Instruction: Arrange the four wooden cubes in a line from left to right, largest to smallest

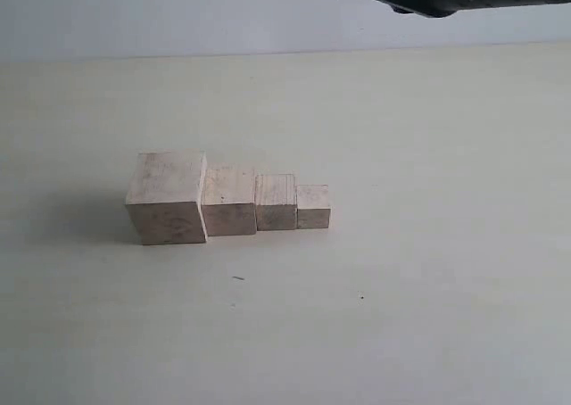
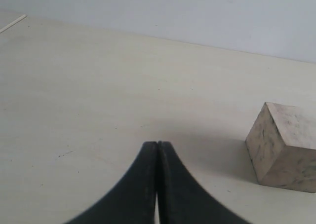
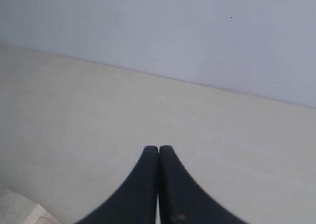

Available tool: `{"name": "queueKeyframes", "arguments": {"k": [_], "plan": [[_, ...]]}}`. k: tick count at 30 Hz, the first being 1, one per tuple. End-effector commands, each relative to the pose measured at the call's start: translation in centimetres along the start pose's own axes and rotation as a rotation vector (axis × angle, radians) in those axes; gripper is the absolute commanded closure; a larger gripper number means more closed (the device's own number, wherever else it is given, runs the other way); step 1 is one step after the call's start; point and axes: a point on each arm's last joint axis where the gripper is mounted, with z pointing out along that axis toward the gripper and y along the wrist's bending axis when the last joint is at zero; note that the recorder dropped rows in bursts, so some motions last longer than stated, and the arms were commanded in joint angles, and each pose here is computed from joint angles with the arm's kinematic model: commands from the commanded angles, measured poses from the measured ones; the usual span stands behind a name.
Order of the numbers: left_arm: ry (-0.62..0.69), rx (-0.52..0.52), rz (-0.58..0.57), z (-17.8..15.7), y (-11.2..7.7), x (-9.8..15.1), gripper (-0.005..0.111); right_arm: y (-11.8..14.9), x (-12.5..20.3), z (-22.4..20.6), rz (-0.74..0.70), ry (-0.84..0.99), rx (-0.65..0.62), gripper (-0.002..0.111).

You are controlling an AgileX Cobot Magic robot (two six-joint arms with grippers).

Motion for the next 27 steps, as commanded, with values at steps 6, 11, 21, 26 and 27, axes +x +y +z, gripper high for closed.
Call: {"name": "queueKeyframes", "arguments": {"k": [6, 11, 21, 26, 27], "plan": [[-0.008, 0.009, 0.000, 0.0, -0.1, -0.1, 0.107, 0.6, -1.0, -3.9, -0.005, -0.080, -0.019, 0.108], [-0.008, 0.009, 0.000, 0.0, -0.1, -0.1, 0.107, 0.6, -1.2, -4.2, -0.006, -0.091, -0.021, 0.108], [-0.008, 0.009, 0.000, 0.0, -0.1, -0.1, 0.107, 0.6, -1.2, -4.2, -0.014, -0.091, -0.020, 0.108], [-0.008, 0.009, 0.000, 0.0, -0.1, -0.1, 0.107, 0.6, -1.3, -4.3, -0.017, -0.098, -0.019, 0.108], [-0.008, 0.009, 0.000, 0.0, -0.1, -0.1, 0.107, 0.6, -1.3, -4.3, -0.017, -0.098, -0.019, 0.108]]}}
